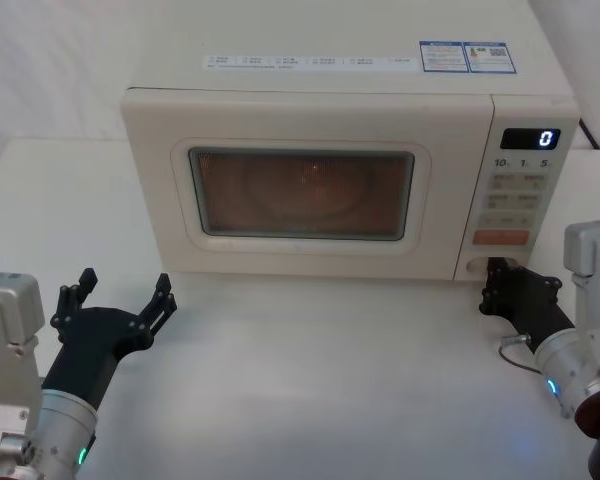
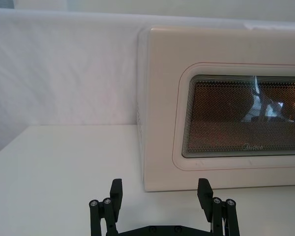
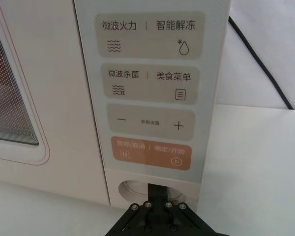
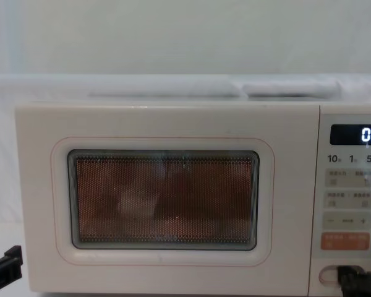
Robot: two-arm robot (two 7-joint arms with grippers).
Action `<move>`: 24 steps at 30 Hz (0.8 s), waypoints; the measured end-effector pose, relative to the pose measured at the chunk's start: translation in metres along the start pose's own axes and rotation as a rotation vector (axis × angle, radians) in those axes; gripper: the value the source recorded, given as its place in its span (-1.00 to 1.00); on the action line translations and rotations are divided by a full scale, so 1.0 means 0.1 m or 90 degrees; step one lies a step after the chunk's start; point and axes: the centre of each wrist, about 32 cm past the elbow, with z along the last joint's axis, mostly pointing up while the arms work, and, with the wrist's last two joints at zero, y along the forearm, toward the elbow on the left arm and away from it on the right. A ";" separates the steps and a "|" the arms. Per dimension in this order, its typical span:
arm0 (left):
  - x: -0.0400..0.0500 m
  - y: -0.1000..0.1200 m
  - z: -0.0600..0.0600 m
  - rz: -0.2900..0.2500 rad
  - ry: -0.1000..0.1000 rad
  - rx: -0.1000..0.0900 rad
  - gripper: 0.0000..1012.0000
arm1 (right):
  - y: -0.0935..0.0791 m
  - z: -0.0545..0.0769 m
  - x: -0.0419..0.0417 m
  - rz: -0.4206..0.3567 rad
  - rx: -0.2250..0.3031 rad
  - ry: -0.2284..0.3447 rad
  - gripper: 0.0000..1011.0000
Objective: Press the button to open the microwave door with one hand; close the microwave door with the other hand.
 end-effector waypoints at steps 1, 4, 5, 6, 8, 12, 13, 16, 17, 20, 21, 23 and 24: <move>0.000 0.00 0.00 0.000 0.000 0.000 0.98 | 0.00 0.00 0.001 0.000 0.000 0.000 -1.00; 0.000 0.00 0.00 0.000 0.000 0.000 0.98 | 0.00 0.00 0.005 -0.001 0.000 0.002 -1.00; 0.000 0.00 0.00 0.000 0.000 0.000 0.98 | 0.00 0.00 0.006 -0.001 0.000 0.002 -1.00; 0.000 0.00 0.00 0.000 0.000 0.000 0.98 | 0.00 -0.01 0.007 -0.001 0.000 0.002 -1.00; 0.000 0.00 0.00 0.000 0.000 0.000 0.98 | 0.00 -0.01 0.009 -0.002 0.001 0.003 -1.00; 0.000 0.00 0.00 0.000 0.000 0.000 0.98 | 0.01 -0.01 0.011 -0.003 0.002 0.006 -1.00; 0.000 0.00 0.00 0.000 0.000 0.000 0.98 | 0.01 -0.01 0.011 -0.003 0.002 0.007 -1.00; 0.000 0.00 0.00 0.000 0.000 0.000 0.98 | 0.02 0.00 0.009 -0.004 0.004 0.011 -1.00; 0.000 0.00 0.00 0.000 0.000 0.000 0.98 | 0.02 0.00 0.013 -0.004 0.004 0.012 -1.00; 0.000 0.00 0.00 0.000 0.000 0.000 0.98 | 0.03 0.00 0.012 -0.003 0.005 0.015 -1.00; 0.000 0.00 0.00 0.000 0.000 0.000 0.98 | 0.03 0.00 0.011 -0.003 0.005 0.016 -1.00; 0.000 0.00 0.00 0.000 0.000 0.000 0.98 | 0.04 0.00 0.011 -0.003 0.005 0.016 -1.00; 0.000 0.00 0.00 0.000 0.000 0.000 0.98 | 0.04 0.00 0.010 -0.003 0.005 0.017 -1.00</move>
